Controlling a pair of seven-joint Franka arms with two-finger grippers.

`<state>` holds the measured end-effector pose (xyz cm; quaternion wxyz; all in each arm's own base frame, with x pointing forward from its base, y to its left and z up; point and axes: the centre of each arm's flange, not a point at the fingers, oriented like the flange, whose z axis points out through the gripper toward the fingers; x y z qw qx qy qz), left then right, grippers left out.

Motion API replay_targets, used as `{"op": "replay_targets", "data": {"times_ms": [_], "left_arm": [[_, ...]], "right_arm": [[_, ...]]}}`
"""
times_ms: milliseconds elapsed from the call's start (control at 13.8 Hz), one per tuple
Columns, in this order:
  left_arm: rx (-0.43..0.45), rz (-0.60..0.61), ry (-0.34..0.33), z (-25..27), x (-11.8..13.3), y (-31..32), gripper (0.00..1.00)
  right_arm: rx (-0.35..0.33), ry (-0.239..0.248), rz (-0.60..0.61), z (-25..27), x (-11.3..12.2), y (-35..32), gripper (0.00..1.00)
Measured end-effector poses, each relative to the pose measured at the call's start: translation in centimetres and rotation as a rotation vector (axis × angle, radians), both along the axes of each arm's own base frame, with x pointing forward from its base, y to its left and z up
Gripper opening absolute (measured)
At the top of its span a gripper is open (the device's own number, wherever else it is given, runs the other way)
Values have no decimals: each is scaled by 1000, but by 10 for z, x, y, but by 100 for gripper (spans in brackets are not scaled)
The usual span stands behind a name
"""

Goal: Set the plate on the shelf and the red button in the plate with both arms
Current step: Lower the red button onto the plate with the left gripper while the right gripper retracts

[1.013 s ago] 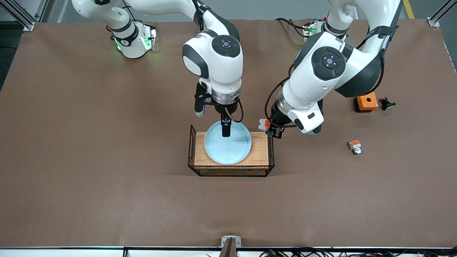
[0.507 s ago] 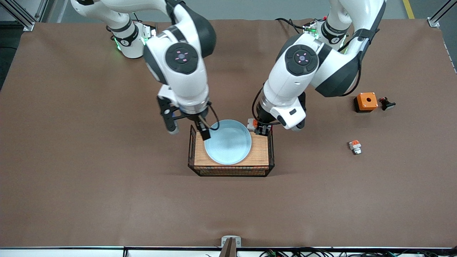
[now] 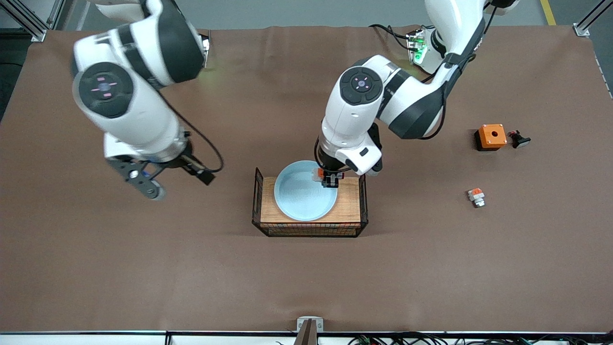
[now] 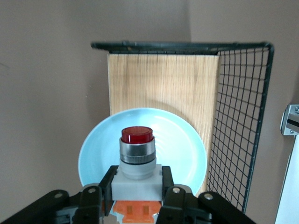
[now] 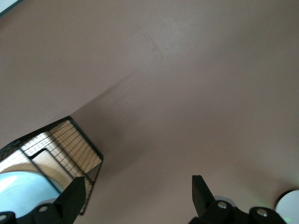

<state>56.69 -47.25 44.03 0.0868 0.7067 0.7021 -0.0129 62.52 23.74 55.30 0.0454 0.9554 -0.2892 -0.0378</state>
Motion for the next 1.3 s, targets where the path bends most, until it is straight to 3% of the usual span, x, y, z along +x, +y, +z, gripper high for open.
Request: {"op": "replay_targets", "data": {"times_ms": [362, 651, 941, 1303], "left_arm": [[16, 10, -55, -30, -16, -38, 42], [-8, 15, -85, -48, -8, -43, 42], [-22, 16, -97, -63, -3, -45, 42], [-23, 15, -94, -83, -1, -47, 42]], "right_arm": [[42, 50, 233, 14, 14, -111, 100], [81, 70, 364, 20, 13, -204, 100], [102, 70, 439, 25, 9, -263, 100], [99, 74, 459, 30, 3, -280, 100]]}}
